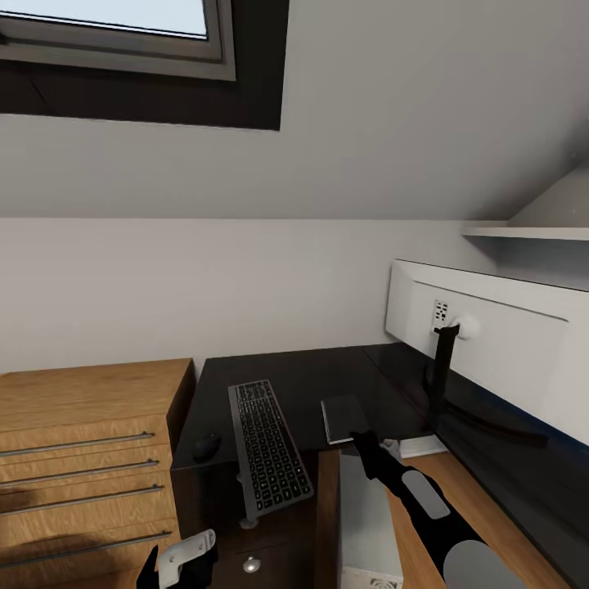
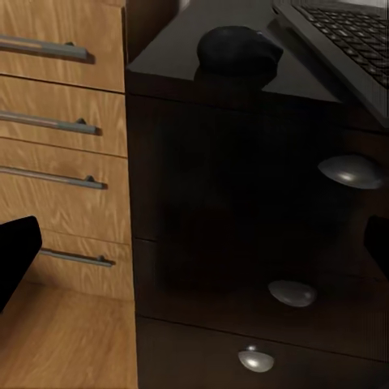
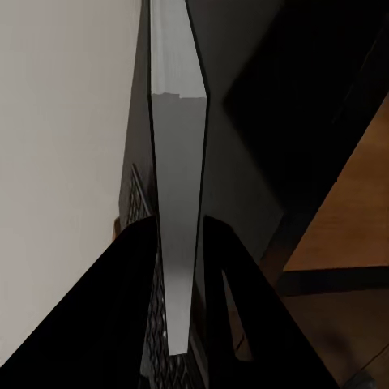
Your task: In the bedroom, organize the workspace by keeping the computer under the desk, ensuring the monitor is on the desk, placing the keyboard on the desk next to the monitor, placing the mouse on the desk next to the keyboard, moving the folder from the swivel chair onto the desk next to the mouse, stacking the notebook on top of the folder with the pen on top of the notebook, and positioning the swivel chair next to the desk.
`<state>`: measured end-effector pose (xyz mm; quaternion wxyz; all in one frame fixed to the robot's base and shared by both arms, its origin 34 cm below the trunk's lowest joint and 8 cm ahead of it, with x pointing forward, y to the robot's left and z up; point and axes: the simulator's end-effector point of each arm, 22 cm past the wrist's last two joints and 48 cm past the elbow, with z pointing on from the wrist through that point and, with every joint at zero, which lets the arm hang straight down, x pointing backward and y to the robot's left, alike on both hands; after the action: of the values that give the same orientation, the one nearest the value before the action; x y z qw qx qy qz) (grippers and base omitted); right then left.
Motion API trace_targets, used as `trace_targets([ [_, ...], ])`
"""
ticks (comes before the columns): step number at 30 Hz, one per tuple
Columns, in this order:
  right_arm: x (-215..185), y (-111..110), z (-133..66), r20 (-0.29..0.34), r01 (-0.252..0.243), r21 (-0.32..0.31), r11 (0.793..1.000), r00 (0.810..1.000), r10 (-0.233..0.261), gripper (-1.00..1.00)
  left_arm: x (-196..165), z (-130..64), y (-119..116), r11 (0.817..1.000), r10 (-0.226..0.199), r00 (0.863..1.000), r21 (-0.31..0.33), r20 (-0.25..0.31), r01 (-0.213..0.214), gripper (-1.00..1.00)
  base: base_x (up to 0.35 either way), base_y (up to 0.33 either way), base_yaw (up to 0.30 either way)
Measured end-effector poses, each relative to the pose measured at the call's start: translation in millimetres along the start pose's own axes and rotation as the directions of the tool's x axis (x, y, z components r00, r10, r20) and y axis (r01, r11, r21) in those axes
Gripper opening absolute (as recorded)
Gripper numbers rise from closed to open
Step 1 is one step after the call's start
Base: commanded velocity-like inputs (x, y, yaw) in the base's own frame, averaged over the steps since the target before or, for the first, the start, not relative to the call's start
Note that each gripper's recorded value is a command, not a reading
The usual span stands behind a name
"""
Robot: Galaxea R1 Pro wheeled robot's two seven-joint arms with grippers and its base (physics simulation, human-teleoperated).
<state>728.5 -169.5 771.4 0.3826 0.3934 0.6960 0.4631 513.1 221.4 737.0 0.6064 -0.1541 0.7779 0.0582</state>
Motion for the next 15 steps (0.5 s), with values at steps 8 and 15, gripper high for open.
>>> trace_targets([
  [8,3,-13,2.3,0.0,0.0,0.0,1.0,1.0,0.0,-1.0,9,1.4,0,1.0,-0.01,1.0,0.003,0.004,0.01,1.0,0.0,0.0,0.0],
  [15,5,-23,4.7,0.001,-0.008,-0.006,1.0,1.0,0.008,-1.0,22,3.1,1,1.0,-0.011,1.0,0.004,0.005,0.011,1.0,0.0,0.0,0.0],
])
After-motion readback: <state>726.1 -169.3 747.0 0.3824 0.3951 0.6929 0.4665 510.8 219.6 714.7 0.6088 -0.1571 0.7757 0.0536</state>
